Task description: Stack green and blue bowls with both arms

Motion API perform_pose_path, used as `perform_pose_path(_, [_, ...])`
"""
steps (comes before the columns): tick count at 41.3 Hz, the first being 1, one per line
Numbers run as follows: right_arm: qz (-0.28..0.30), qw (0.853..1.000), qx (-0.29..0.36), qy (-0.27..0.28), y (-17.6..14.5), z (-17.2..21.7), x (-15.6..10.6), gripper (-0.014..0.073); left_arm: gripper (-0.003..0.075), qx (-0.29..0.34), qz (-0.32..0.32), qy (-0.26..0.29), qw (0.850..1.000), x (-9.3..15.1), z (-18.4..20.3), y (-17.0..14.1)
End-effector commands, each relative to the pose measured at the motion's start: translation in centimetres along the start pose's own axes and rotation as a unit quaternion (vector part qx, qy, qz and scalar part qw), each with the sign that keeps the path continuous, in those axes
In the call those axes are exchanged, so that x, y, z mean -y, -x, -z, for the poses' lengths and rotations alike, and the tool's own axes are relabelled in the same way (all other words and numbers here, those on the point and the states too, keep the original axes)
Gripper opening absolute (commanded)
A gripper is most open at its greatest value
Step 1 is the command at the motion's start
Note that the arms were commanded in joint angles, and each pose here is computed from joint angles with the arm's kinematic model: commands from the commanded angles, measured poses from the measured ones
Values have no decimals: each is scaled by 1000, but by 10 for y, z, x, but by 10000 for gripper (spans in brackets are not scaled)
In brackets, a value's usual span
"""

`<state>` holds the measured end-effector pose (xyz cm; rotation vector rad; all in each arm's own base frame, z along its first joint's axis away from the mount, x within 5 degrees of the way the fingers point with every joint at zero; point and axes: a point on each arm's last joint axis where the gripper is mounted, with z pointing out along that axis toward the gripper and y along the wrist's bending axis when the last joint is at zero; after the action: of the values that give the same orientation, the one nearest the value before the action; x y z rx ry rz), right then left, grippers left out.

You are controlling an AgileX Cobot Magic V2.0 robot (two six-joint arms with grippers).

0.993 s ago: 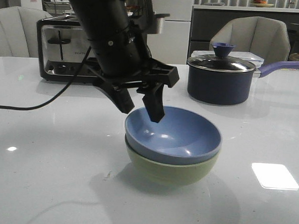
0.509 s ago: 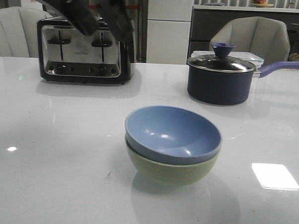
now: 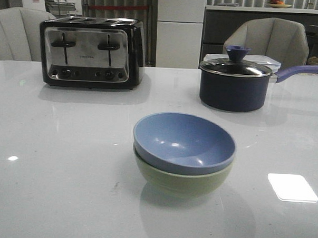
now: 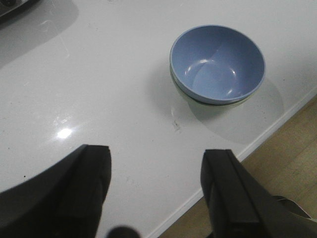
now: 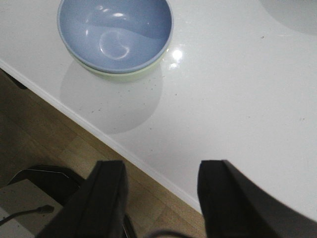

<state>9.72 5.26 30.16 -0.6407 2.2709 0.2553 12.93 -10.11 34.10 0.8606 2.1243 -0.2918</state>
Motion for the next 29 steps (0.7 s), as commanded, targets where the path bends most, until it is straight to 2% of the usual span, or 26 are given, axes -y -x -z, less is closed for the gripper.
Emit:
perform_pose_path(1, [4, 999, 48, -10, 4, 18, 0, 437, 453, 61, 2, 4, 998, 1, 17, 4])
perform_pose_path(14, [6, 998, 58, -9, -6, 32, -2, 414, 440, 65, 10, 0, 998, 2, 22, 0])
perform_pose_path(25, [6, 999, 50, -8, -7, 32, -2, 127, 257, 65, 15, -3, 998, 2, 22, 0])
perform_pose_path(29, [6, 999, 50, -8, -7, 32, -2, 55, 187, 65, 22, -3, 998, 2, 22, 0])
